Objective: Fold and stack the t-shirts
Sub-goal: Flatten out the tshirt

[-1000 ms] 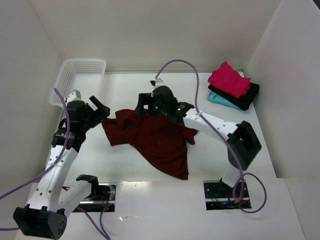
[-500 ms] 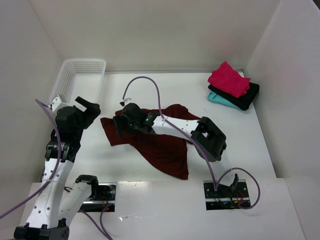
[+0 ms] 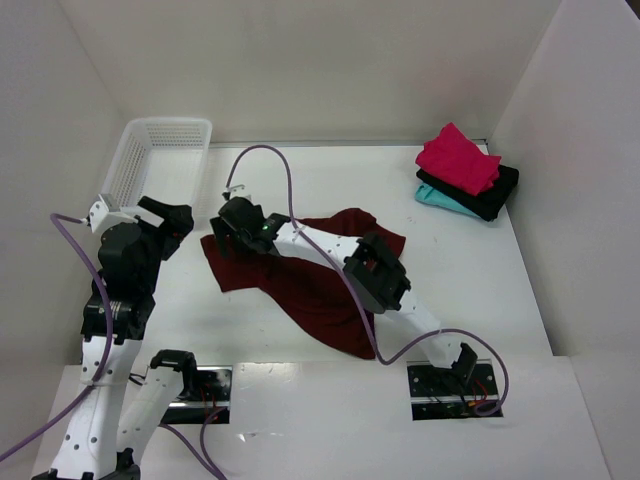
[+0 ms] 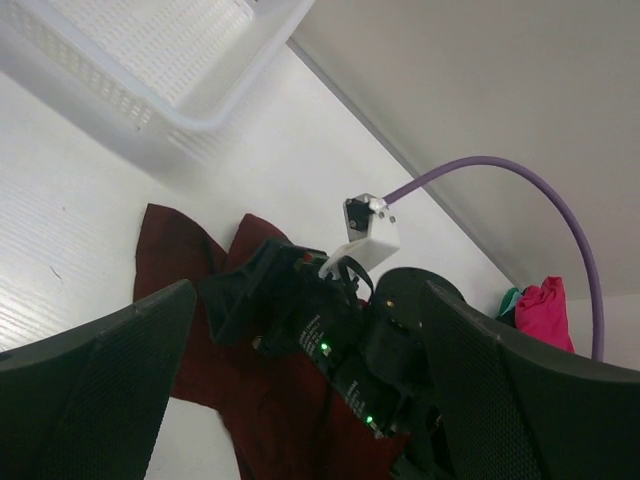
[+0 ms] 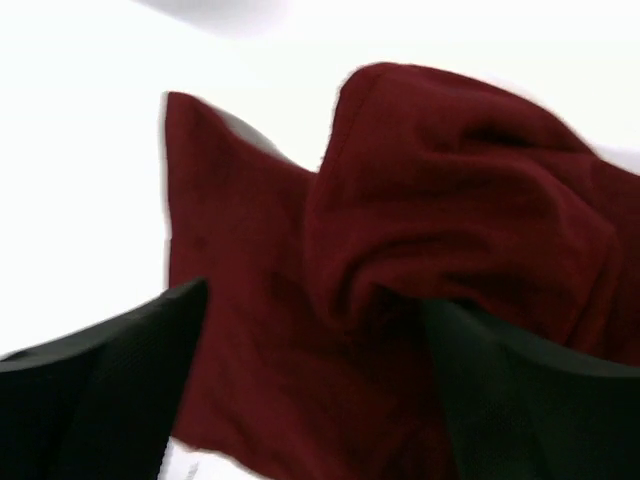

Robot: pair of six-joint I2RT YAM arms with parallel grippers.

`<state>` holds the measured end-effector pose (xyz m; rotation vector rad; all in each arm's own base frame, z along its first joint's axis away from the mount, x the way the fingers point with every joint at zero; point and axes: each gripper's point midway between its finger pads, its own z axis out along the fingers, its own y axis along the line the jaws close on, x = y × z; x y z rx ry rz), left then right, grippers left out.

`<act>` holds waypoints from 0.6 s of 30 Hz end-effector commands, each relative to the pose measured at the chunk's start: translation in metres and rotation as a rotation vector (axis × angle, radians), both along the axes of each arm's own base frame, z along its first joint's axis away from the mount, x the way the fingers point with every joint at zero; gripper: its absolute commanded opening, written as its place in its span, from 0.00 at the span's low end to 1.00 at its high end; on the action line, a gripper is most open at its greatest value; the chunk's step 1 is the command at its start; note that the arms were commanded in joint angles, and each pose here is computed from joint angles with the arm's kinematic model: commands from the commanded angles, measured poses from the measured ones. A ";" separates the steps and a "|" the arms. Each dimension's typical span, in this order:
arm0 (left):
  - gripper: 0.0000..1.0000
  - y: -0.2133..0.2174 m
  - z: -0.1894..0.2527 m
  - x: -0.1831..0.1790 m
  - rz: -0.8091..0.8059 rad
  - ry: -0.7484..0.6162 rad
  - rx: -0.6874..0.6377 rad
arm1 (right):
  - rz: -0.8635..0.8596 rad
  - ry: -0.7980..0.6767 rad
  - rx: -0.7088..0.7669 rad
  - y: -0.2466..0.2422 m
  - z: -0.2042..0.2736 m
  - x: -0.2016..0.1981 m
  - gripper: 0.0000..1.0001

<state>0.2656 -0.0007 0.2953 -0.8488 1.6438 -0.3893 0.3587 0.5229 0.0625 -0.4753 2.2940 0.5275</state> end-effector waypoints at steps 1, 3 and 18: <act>1.00 0.005 0.017 -0.002 0.023 -0.054 0.009 | -0.049 -0.049 -0.088 -0.007 -0.004 0.019 0.84; 1.00 0.005 0.019 -0.001 0.023 -0.063 0.008 | -0.059 -0.048 -0.130 -0.010 -0.017 0.022 0.79; 1.00 0.006 0.019 -0.002 0.021 -0.062 0.016 | -0.125 -0.172 -0.086 -0.019 0.060 0.054 0.00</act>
